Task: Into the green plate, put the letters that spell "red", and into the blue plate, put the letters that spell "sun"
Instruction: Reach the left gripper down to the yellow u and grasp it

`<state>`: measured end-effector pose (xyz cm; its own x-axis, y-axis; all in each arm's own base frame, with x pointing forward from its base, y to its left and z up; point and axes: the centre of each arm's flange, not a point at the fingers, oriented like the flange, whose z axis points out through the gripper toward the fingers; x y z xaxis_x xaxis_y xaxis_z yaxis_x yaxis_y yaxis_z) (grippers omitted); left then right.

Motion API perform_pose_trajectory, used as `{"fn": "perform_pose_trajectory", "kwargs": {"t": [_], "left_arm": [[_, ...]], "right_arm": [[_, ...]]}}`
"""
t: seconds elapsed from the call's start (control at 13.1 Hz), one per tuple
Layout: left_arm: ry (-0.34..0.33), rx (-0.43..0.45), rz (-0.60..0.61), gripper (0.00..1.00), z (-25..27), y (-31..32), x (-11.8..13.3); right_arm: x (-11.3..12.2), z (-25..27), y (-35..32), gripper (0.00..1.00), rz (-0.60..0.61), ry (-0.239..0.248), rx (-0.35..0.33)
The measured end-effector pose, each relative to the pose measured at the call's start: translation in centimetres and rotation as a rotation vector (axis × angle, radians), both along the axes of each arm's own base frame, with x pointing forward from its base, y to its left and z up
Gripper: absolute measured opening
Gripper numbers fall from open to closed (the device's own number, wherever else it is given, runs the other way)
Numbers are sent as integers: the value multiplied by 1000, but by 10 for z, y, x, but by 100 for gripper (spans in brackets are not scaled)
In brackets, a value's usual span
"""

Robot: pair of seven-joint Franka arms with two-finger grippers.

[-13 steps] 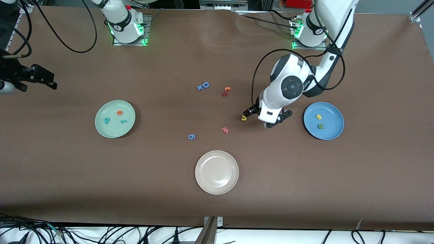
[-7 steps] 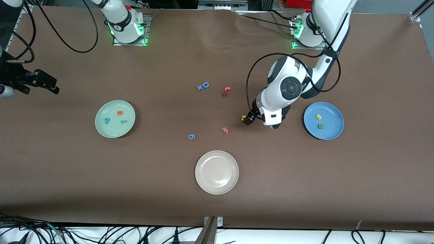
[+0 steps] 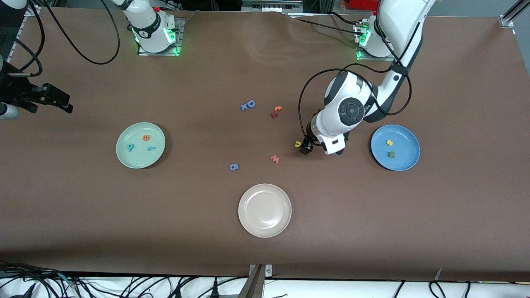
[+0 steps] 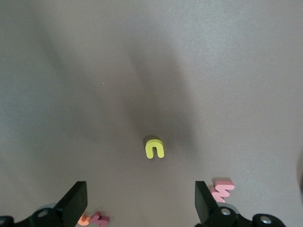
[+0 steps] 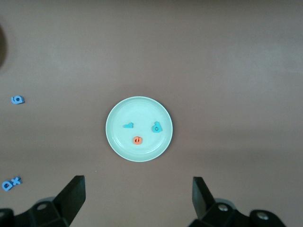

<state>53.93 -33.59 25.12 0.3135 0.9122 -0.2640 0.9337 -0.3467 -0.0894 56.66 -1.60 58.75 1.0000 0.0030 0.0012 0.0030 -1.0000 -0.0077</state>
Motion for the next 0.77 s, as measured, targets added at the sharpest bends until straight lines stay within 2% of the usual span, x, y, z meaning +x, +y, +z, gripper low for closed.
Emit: {"fn": "perform_pose_trajectory", "kwargs": {"t": [0.31, 0.46, 0.77], "left_arm": [[-47, 132, -14, 100, -35, -17, -12], [-48, 147, -8, 100, -49, -22, -15], [-55, 145, 26, 99, -55, -22, 0]], "right_arm": [[-2, -1, 0, 100, -1, 16, 0], [-3, -1, -1, 100, -1, 23, 1], [-3, -1, -1, 100, -2, 24, 1]]}}
